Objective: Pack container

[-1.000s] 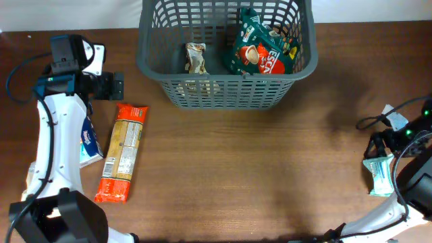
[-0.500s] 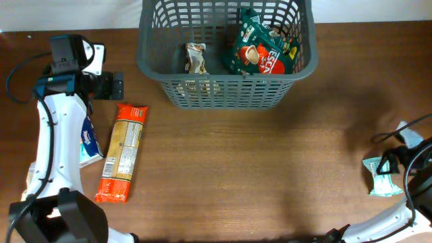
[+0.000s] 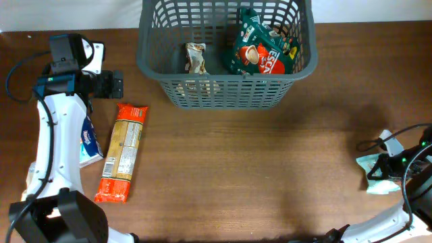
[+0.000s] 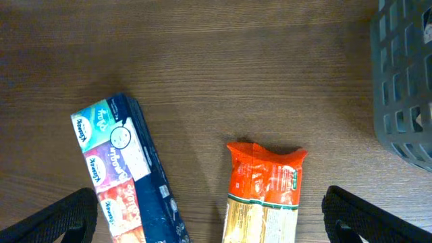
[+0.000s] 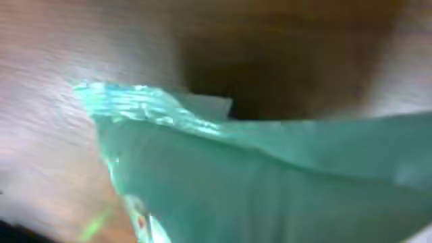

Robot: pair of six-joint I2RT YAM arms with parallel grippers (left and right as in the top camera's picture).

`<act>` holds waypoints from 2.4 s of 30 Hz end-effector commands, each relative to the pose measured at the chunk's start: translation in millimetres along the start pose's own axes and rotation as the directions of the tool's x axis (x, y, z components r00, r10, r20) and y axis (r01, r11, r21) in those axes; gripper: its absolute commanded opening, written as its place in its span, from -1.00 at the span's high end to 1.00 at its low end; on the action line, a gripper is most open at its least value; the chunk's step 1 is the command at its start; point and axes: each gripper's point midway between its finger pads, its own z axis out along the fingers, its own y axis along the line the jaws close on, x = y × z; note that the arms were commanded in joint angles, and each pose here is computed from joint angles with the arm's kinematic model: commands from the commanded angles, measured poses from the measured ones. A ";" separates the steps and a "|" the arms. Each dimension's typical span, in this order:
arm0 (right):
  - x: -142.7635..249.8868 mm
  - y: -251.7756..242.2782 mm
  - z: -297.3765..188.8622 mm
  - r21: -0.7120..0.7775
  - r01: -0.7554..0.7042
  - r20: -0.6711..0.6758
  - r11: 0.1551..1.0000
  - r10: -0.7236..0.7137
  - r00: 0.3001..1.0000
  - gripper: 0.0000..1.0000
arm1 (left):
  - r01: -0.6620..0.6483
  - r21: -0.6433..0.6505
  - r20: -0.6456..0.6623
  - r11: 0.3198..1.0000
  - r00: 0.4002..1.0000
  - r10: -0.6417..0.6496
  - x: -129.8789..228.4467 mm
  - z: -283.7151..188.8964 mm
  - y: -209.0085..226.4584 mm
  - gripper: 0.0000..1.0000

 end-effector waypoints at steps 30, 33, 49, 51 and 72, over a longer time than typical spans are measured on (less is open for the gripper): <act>-334.9 461.0 -360.2 0.414 0.682 0.907 0.602 -0.341 -0.248 0.93 | -0.016 0.070 0.009 0.997 1.000 0.015 -2.2 3.2 -11.5 -0.99; -355.1 488.0 -275.9 0.418 0.660 0.869 0.624 -0.487 -0.090 0.94 | -0.016 0.069 0.009 0.997 1.000 0.015 -2.2 3.2 -11.4 -0.99; -355.9 463.9 -144.0 0.440 0.635 0.658 0.634 -0.709 0.252 0.48 | -0.016 0.070 0.009 0.997 1.000 0.015 -2.1 3.2 -11.5 -0.99; -354.2 462.4 -141.3 0.434 0.638 0.652 0.636 -0.710 0.264 -0.01 | -0.016 0.070 0.008 0.997 1.000 0.015 -2.0 3.2 -11.5 -0.99; -307.7 380.3 -383.0 0.476 -0.047 0.864 0.878 -0.456 0.215 -0.98 | 0.104 -0.092 -0.015 0.990 0.994 -0.106 13.5 3.6 56.4 -0.99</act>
